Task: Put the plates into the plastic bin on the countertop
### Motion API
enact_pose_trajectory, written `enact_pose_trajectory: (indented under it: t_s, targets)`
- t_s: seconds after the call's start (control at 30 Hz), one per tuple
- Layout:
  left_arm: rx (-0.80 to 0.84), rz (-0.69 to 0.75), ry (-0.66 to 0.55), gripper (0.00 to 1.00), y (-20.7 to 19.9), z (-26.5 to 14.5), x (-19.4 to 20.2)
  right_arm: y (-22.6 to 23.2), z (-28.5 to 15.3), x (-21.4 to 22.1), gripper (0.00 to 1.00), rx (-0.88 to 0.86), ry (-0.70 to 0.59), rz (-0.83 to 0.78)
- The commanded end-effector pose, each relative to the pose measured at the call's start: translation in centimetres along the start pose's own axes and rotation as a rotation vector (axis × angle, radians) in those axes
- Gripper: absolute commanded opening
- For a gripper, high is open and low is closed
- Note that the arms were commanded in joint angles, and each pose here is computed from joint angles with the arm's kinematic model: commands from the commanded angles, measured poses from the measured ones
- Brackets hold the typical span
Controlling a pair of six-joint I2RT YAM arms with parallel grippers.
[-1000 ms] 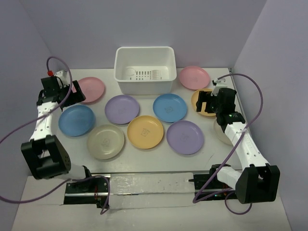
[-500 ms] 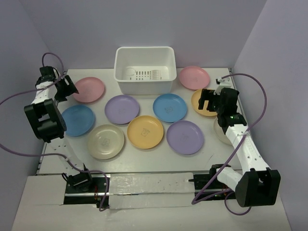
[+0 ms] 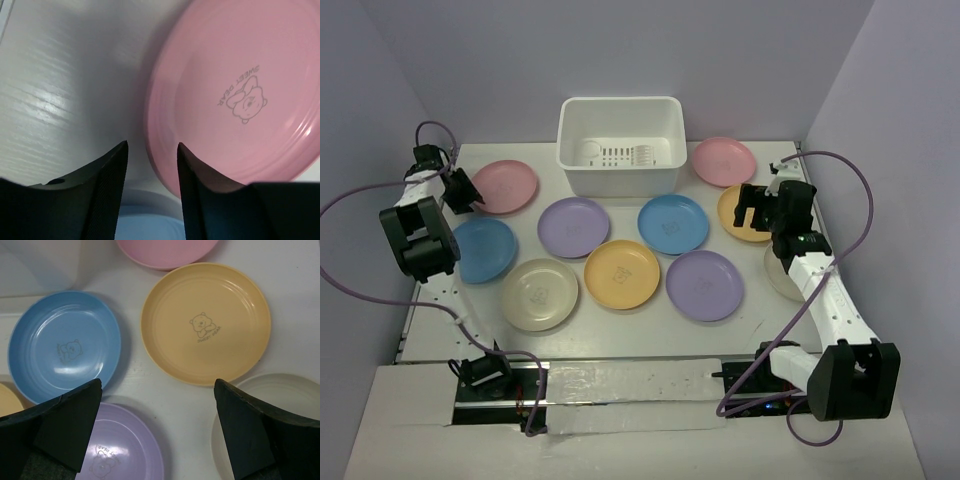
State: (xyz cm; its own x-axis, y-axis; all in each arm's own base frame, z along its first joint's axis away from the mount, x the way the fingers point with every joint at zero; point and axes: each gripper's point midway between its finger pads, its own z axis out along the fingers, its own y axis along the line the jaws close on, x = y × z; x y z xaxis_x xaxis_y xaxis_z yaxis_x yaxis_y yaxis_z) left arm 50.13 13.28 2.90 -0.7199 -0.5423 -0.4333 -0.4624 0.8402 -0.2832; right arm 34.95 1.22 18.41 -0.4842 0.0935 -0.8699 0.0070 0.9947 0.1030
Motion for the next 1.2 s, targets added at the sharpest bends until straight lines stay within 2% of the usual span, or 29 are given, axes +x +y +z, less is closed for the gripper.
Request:
enact_pose_trajectory:
  t_s: [0.0, 0.1, 0.17, 0.2, 0.27, 0.43, 0.73, 0.97, 1.17]
  targets:
    - [-0.021, -0.036, -0.027, 0.37, 0.2, 1.0, -1.2, -1.0, -0.4, -2.7, 1.00, 0.041, -0.059, 0.021]
    - [-0.040, -0.046, -0.029, 0.24, 0.5, 1.1, -1.4, -1.3, -0.4, -2.7, 1.00, 0.057, -0.063, 0.025]
    - [-0.054, -0.051, -0.039, 0.05, 0.6, 0.9, -1.8, -1.7, -0.4, -2.8, 1.00, 0.080, -0.067, 0.027]
    - [-0.060, -0.054, -0.043, 0.01, 0.6, 0.8, -2.0, -1.8, -0.5, -2.9, 1.00, 0.087, -0.070, 0.027]
    - [-0.061, -0.055, -0.047, 0.00, 0.5, 0.3, -2.4, -2.2, -0.5, -3.0, 1.00, 0.108, -0.072, 0.031]
    - [-0.047, -0.058, -0.143, 0.00, -1.0, -3.8, -5.8, -3.2, -0.9, -4.1, 1.00, 0.172, -0.098, 0.046]
    - [0.053, -0.016, -0.363, 0.00, -5.6, -17.3, -11.2, -3.6, -2.2, -6.3, 1.00, 0.179, -0.130, 0.054]
    - [0.208, 0.089, -0.519, 0.00, -9.4, -27.1, -11.2, -4.3, -4.4, -8.3, 1.00, 0.176, -0.166, 0.010]
    - [0.239, 0.223, -0.634, 0.00, -13.7, -32.1, -10.3, -5.2, -5.4, -10.6, 1.00, 0.201, -0.174, 0.006]
